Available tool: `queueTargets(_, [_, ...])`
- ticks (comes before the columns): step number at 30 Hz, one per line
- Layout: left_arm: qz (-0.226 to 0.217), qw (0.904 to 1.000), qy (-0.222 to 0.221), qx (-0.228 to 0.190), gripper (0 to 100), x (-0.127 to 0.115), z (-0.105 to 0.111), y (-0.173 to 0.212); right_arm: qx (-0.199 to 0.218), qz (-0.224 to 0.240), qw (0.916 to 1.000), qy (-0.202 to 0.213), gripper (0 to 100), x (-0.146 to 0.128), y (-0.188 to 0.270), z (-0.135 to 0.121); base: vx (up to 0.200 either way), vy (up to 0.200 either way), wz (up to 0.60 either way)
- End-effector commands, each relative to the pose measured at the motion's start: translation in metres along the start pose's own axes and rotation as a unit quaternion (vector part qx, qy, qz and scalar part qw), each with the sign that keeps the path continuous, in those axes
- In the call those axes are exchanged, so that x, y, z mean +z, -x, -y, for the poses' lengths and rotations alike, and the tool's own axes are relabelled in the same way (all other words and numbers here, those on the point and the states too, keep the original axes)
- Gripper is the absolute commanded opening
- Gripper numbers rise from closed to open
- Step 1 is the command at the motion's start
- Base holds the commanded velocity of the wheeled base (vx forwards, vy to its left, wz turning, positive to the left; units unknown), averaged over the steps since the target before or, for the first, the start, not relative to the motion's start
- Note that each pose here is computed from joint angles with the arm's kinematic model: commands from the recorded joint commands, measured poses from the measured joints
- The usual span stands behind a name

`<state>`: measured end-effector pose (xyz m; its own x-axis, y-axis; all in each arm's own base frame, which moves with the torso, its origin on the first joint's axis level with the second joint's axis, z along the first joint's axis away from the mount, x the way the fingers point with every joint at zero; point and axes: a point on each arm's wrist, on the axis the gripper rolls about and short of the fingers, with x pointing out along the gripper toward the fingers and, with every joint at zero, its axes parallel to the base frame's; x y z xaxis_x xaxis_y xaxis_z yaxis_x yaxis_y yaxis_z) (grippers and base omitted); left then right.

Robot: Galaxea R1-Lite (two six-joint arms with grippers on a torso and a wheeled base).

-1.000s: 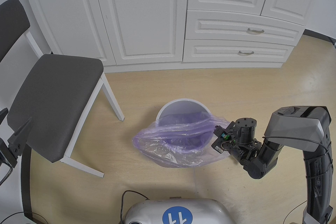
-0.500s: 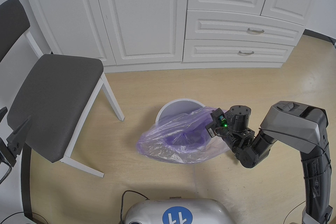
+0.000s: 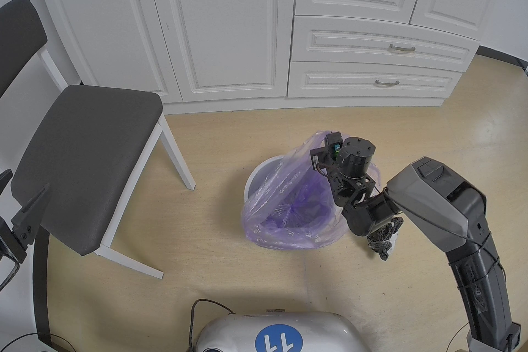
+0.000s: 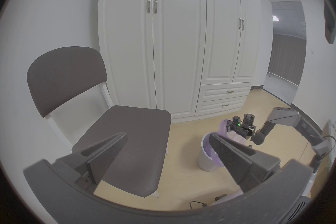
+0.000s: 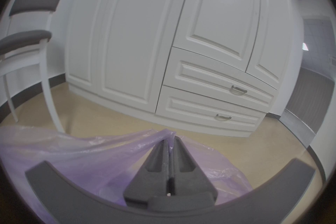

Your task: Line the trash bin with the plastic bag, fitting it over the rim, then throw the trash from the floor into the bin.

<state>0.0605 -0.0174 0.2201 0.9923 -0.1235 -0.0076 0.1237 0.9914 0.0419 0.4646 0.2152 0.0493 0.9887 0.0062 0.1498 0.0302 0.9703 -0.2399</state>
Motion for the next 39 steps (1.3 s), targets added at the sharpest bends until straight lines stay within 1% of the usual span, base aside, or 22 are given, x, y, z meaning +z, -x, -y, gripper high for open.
queueTargets(1, [0.000, 1.0000, 0.000, 0.001, 100, 0.000, 0.000, 0.000, -0.038, -0.010, 0.9981, -0.048, 0, -0.042, -0.025, -0.024, 0.000, 0.000, 0.00])
queueTargets(6, [0.001, 1.0000, 0.000, 0.001, 100, 0.000, 0.000, 0.000, -0.039, -0.003, 0.9970, -0.066, 0, -0.041, -0.028, -0.027, 0.000, 0.000, 0.00])
queueTargets(14, [0.002, 1.0000, 0.000, 0.001, 100, 0.001, 0.000, 0.000, -0.045, 0.020, 0.9948, -0.089, 0, -0.026, -0.032, -0.024, 0.000, 0.000, 0.00])
queueTargets(19, [0.000, 1.0000, 0.000, -0.001, 100, 0.000, 0.000, 0.000, -0.045, 0.033, 0.9930, -0.104, 0, -0.022, -0.033, -0.028, 0.000, 0.000, 0.00])
queueTargets(28, [-0.002, 1.0000, 0.000, -0.001, 100, -0.001, 0.000, -0.001, -0.045, 0.037, 0.9923, -0.109, 0, -0.018, -0.034, -0.028, 0.000, 0.000, 0.00])
queueTargets(34, [-0.004, 1.0000, -0.001, -0.001, 100, -0.001, 0.000, -0.001, -0.044, 0.042, 0.9909, -0.120, 0, -0.015, -0.033, -0.028, 0.000, 0.000, 0.00])
queueTargets(37, [-0.004, 1.0000, -0.001, -0.001, 100, -0.001, 0.000, -0.001, -0.041, 0.037, 0.9914, -0.119, 0, -0.021, -0.032, -0.032, 0.000, 0.000, 0.00])
queueTargets(39, [-0.006, 1.0000, -0.002, -0.002, 100, -0.002, 0.001, -0.002, -0.037, 0.037, 0.9906, -0.126, 0, -0.021, -0.030, -0.036, 0.000, 0.000, 0.00])
